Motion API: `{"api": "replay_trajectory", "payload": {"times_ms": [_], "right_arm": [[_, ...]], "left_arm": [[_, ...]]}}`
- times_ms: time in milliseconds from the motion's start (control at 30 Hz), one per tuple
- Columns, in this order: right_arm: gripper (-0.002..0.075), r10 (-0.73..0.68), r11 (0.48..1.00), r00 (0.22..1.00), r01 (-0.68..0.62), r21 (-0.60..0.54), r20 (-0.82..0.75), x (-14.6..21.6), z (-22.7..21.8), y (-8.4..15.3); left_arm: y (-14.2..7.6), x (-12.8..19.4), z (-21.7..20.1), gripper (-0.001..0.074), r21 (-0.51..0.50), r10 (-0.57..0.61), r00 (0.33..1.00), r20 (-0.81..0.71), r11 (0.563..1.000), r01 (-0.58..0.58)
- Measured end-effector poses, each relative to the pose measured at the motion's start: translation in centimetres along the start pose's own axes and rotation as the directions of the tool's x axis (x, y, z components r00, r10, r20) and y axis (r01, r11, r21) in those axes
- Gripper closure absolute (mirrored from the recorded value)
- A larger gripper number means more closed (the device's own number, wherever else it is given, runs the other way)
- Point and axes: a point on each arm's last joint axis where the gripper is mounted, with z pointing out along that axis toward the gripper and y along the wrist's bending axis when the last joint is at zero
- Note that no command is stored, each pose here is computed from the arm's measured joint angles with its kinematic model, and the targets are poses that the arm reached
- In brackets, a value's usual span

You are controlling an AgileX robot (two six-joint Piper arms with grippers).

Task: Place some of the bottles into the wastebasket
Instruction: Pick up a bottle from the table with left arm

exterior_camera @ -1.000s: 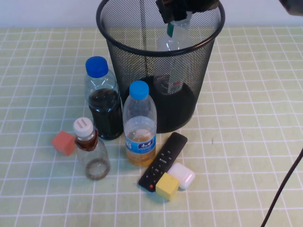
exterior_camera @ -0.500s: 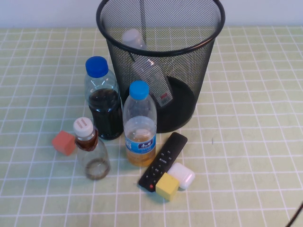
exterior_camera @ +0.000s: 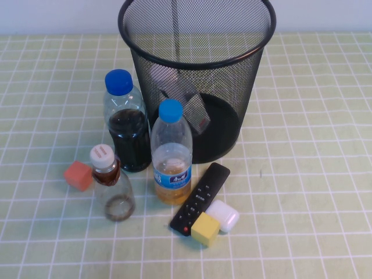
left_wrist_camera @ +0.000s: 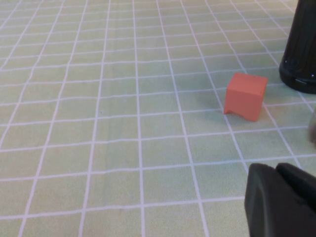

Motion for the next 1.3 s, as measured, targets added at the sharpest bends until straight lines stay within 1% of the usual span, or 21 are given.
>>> {"api": "replay_trajectory", "payload": {"times_ms": [100, 267, 400, 467, 533, 567, 600, 667, 767, 833, 967, 1033, 1167, 1300], "right_arm": [[0.0729, -0.006, 1.0, 1.0, 0.007, 0.02, -0.016, 1.3, -1.0, -0.3], [0.0731, -0.035, 0.994, 0.995, 0.044, 0.099, -0.094, 3.5, -0.4, -1.1], [0.0731, -0.102, 0.987, 0.981, 0.12, 0.106, -0.163, 5.3, 0.3, -1.3], [0.0731, -0.123, 0.983, 0.979, 0.143, 0.113, -0.165, 6.5, 0.7, -1.4], [0.0731, -0.141, 0.98, 0.984, 0.154, 0.126, -0.113, 8.1, 0.9, -1.8], [0.0731, -0.19, 0.976, 0.965, 0.166, 0.141, 0.181, 6.8, 0.8, -1.8], [0.0731, -0.141, 0.978, 0.989, 0.146, 0.148, -0.044, 10.5, 0.9, -2.6], [0.0731, -0.14, 0.975, 0.989, 0.127, 0.181, 0.058, 13.0, 0.8, -3.6], [0.0731, -0.105, 0.971, 0.979, 0.064, 0.229, 0.174, 18.3, 0.7, -4.9], [0.0731, -0.073, 0.965, 0.966, 0.006, 0.262, 0.249, 22.7, 0.8, -5.4], [0.0731, 0.011, 0.949, 0.916, -0.136, 0.285, 0.4, 30.7, 1.1, -5.3], [0.0731, 0.019, 0.94, 0.875, -0.18, 0.289, 0.483, 33.9, 1.2, -4.8], [0.0731, -0.005, 0.931, 0.809, -0.211, 0.298, 0.588, 37.5, 1.3, -4.2], [0.0731, -0.037, 0.929, 0.747, -0.219, 0.299, 0.664, 38.3, 0.5, -3.8]], "left_arm": [[0.0, 0.0, 0.0, 0.0739, 0.0, 0.0, 1.0, 0.0, 1.0, 0.0], [0.0, 0.0, 0.0, 0.0739, 0.0, 0.0, 1.0, 0.0, 1.0, 0.0], [0.0, 0.0, 0.0, 0.0739, 0.0, 0.0, 1.0, 0.0, 1.0, 0.0], [0.0, 0.0, 0.0, 0.0739, 0.0, 0.0, 1.0, 0.0, 1.0, 0.0], [0.0, 0.0, 0.0, 0.074, 0.0, 0.0, 1.0, 0.0, 1.0, 0.0], [0.0, 0.0, 0.0, 0.0739, 0.0, 0.0, 1.0, 0.0, 1.0, 0.0], [0.0, 0.0, 0.0, 0.0739, 0.0, 0.0, 1.0, 0.0, 1.0, 0.0], [0.0, 0.0, 0.0, 0.0739, 0.0, 0.0, 1.0, 0.0, 1.0, 0.0], [0.0, 0.0, 0.0, 0.074, 0.0, 0.0, 1.0, 0.0, 1.0, 0.0], [0.0, 0.0, 0.0, 0.074, 0.0, 0.0, 1.0, 0.0, 1.0, 0.0], [0.0, 0.0, 0.0, 0.074, 0.0, 0.0, 1.0, 0.0, 1.0, 0.0], [0.0, 0.0, 0.0, 0.074, 0.0, 0.0, 1.0, 0.0, 1.0, 0.0], [0.0, 0.0, 0.0, 0.074, 0.0, 0.0, 1.0, 0.0, 1.0, 0.0], [0.0, 0.0, 0.0, 0.074, 0.0, 0.0, 1.0, 0.0, 1.0, 0.0]]}}
